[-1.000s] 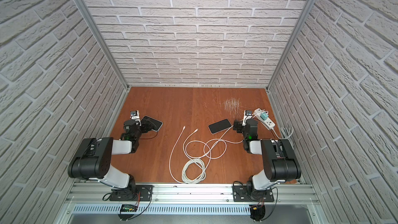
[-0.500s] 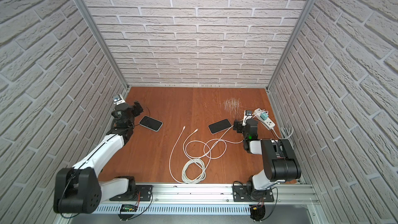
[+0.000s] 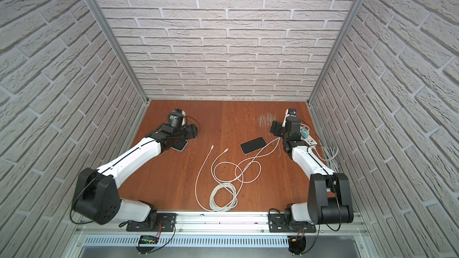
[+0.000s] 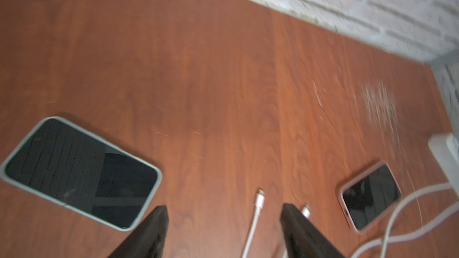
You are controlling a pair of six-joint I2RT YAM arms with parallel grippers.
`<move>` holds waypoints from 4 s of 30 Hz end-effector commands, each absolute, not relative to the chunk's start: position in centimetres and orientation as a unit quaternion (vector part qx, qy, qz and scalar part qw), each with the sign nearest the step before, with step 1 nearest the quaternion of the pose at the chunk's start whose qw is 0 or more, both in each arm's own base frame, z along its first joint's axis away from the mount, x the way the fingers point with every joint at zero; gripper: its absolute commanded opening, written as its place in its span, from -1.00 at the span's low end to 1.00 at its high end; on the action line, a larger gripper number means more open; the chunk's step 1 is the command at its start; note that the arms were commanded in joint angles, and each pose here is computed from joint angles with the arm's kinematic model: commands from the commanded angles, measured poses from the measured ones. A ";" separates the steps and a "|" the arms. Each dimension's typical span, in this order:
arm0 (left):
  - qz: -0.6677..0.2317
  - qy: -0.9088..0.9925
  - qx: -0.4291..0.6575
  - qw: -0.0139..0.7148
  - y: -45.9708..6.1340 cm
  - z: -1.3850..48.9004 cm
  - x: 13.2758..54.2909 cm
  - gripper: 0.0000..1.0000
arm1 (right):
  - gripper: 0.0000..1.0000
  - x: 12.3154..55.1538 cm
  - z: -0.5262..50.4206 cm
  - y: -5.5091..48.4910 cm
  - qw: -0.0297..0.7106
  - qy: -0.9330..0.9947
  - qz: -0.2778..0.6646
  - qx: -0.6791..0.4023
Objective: Plug the charging cable into the phone
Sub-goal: Pick up the charging cable from the center of the board.
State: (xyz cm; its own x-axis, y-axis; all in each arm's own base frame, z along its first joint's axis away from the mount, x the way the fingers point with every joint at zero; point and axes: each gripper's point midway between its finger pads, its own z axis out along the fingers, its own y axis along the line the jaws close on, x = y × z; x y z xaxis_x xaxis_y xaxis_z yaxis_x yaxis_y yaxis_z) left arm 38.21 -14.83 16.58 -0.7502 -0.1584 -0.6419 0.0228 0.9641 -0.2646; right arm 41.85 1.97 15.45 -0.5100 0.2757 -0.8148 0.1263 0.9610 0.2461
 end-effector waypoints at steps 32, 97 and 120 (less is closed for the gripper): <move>-0.078 0.940 0.310 0.118 -30.9 8.1 36.9 0.37 | 0.66 38.3 13.7 2.8 0.452 0.872 0.093 0.160; -0.137 0.904 0.218 0.340 -28.6 12.7 36.1 -1.00 | 0.41 33.5 21.2 11.8 0.430 0.817 0.368 0.109; -0.194 0.882 0.231 0.363 -29.7 13.7 34.7 -1.00 | -0.19 33.8 18.3 29.4 0.390 0.770 0.497 -0.082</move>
